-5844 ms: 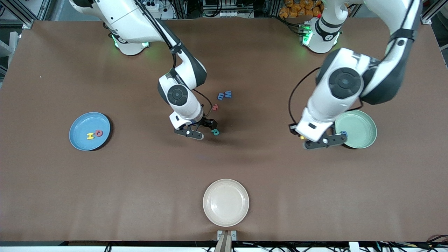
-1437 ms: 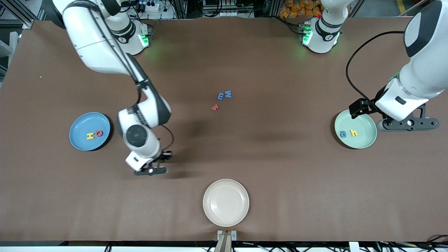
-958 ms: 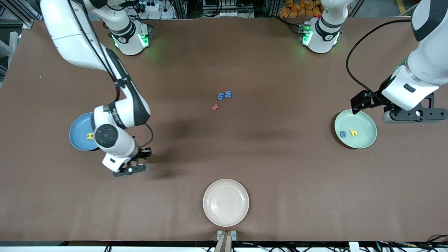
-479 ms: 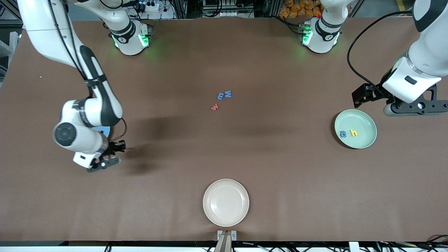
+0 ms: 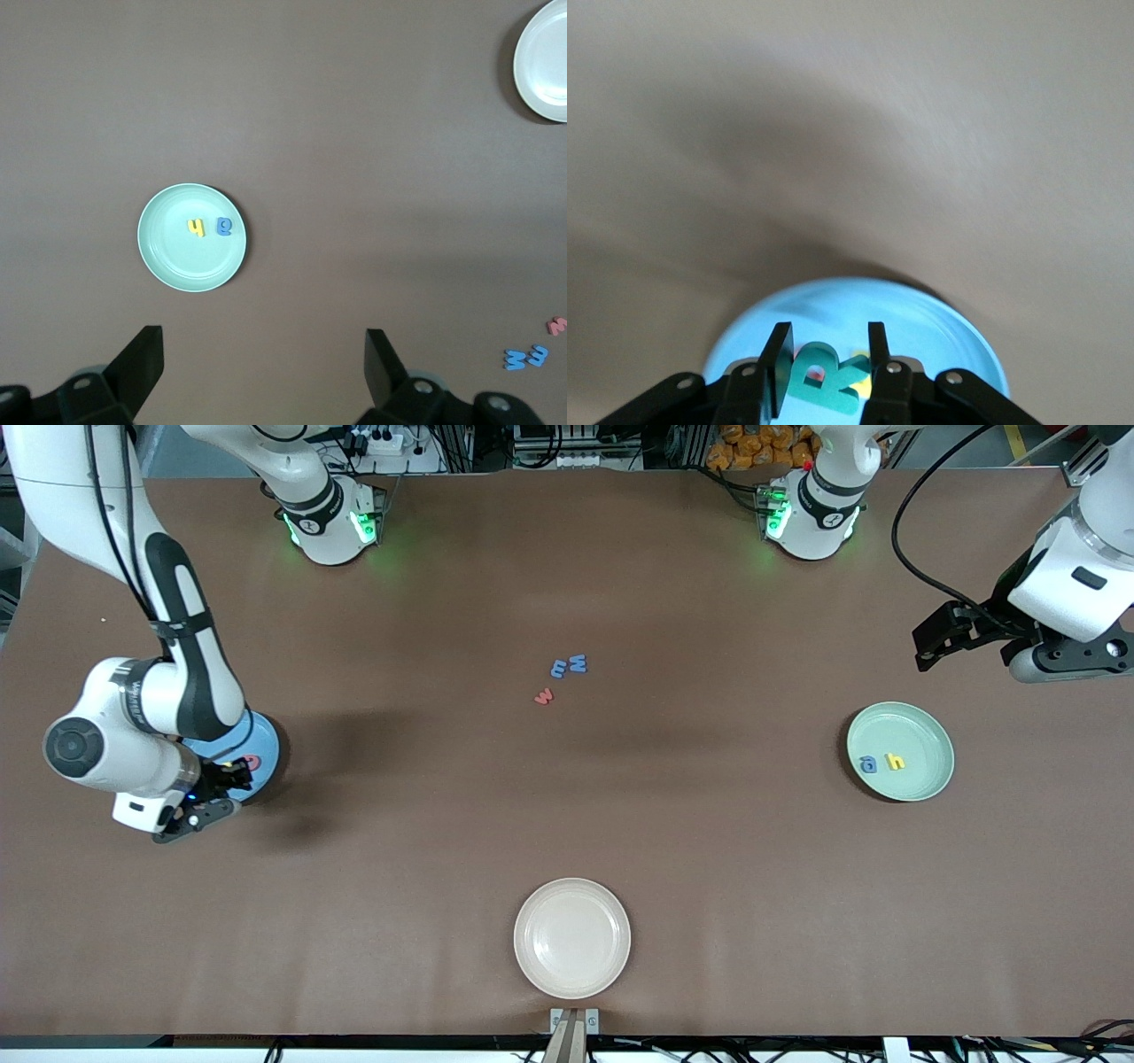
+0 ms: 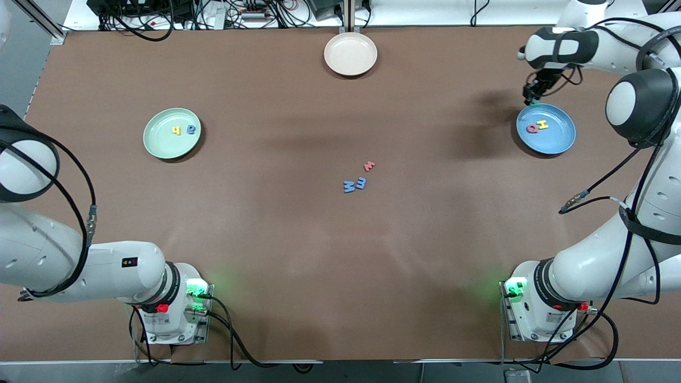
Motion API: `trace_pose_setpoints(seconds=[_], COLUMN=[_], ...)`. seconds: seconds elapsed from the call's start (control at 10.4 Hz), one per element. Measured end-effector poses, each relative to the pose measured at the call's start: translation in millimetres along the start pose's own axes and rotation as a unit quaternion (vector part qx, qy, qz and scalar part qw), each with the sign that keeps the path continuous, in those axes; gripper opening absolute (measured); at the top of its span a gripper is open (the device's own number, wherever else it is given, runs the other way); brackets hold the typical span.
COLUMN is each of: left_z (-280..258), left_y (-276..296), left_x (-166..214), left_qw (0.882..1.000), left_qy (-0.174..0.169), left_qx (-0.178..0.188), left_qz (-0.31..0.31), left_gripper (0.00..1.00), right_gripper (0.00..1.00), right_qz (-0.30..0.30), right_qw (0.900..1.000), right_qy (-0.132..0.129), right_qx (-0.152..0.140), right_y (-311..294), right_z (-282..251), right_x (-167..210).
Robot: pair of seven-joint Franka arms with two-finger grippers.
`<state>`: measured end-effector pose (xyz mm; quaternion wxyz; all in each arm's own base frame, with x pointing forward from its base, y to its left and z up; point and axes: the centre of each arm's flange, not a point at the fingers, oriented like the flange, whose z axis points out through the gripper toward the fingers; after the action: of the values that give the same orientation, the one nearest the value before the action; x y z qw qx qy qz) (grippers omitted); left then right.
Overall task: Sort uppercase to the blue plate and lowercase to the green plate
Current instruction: 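Carry the cyan R to the blue plate and release it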
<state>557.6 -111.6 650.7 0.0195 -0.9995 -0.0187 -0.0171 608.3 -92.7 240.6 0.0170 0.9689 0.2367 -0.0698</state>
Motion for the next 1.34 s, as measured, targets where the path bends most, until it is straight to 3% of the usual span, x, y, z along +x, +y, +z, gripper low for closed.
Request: trace_pose_setpoints(seconds=[0.38,0.77,0.96,1.15,1.34], left_z=[-2,2,5,6,6], left_y=[24,23,-1,-22,-30], left_x=[-8,-8,-1,4,6], left_qw=[0.999,0.999,1.000,1.000,1.000], left_qy=[-0.009,-0.013,-0.014,-0.012,-0.012], left_qx=[-0.027,-0.024,-0.019,-0.020,-0.019], left_qz=[0.017,0.021,0.014,0.003,0.000], left_gripper=[1.00,1.00,1.00,1.00,1.00], right_gripper=[0.39,0.40,0.47,0.69,0.71], right_qz=[-0.024,-0.046,-0.047,-0.048,-0.048], right_qw=[0.999,0.999,0.999,0.998,0.998], right_qy=[-0.026,-0.022,-0.022,-0.022,-0.023], right_qx=[0.018,0.015,0.016,0.016,0.017], right_y=[32,38,38,38,37], right_z=[32,59,60,60,60], right_x=[-53,-81,-82,-82,-82])
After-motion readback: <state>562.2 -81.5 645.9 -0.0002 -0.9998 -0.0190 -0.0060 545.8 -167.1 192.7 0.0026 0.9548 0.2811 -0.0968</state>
